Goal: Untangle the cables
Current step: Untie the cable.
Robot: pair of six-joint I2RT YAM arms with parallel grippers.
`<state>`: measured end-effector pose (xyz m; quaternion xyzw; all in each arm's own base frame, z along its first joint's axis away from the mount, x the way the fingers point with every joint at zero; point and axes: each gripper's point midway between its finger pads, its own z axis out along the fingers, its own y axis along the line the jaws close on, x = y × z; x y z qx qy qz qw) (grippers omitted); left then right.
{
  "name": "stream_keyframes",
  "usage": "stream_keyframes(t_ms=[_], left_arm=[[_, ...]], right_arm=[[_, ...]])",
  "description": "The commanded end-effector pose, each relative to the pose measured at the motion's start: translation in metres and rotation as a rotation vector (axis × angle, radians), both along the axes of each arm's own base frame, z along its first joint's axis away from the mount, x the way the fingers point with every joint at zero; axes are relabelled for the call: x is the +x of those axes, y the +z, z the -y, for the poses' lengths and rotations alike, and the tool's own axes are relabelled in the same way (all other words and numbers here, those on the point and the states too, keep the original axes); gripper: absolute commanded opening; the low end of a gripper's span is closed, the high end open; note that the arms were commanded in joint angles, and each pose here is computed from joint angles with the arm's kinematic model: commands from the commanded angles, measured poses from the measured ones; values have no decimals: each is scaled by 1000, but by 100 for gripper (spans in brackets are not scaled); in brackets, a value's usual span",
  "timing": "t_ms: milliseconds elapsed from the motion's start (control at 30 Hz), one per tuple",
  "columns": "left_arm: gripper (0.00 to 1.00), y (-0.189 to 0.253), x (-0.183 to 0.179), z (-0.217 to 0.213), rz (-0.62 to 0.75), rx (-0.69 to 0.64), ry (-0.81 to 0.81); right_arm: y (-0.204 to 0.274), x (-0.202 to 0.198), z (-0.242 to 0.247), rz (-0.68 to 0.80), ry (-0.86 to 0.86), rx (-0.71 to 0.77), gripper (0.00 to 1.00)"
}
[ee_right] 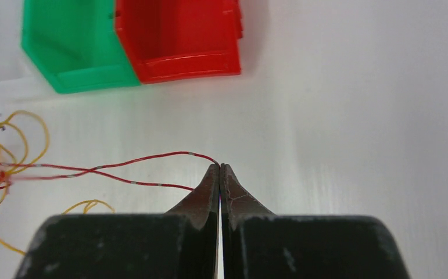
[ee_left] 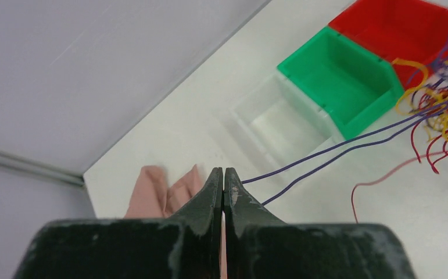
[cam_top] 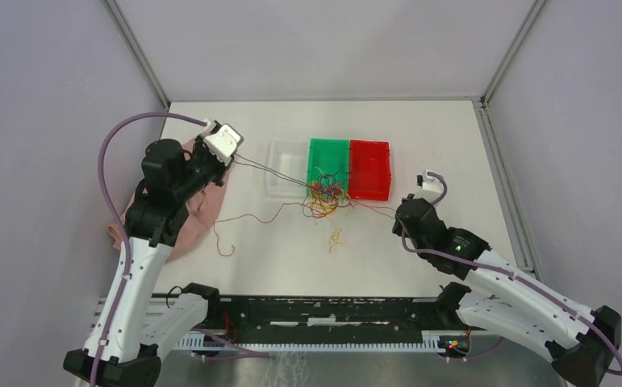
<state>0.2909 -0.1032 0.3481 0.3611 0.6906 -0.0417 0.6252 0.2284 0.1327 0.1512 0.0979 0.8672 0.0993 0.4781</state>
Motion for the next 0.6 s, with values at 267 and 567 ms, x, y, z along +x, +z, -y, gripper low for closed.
stream_keyframes(t_ms=[267,567], left_arm=[[3,-79,17,-114,17,373,361],[3,-124,25,-144,-12,453,426]], right_arm=[[31,-27,111,-18,-315,-169,0],[72,-43,142,68,-422,-153,0]])
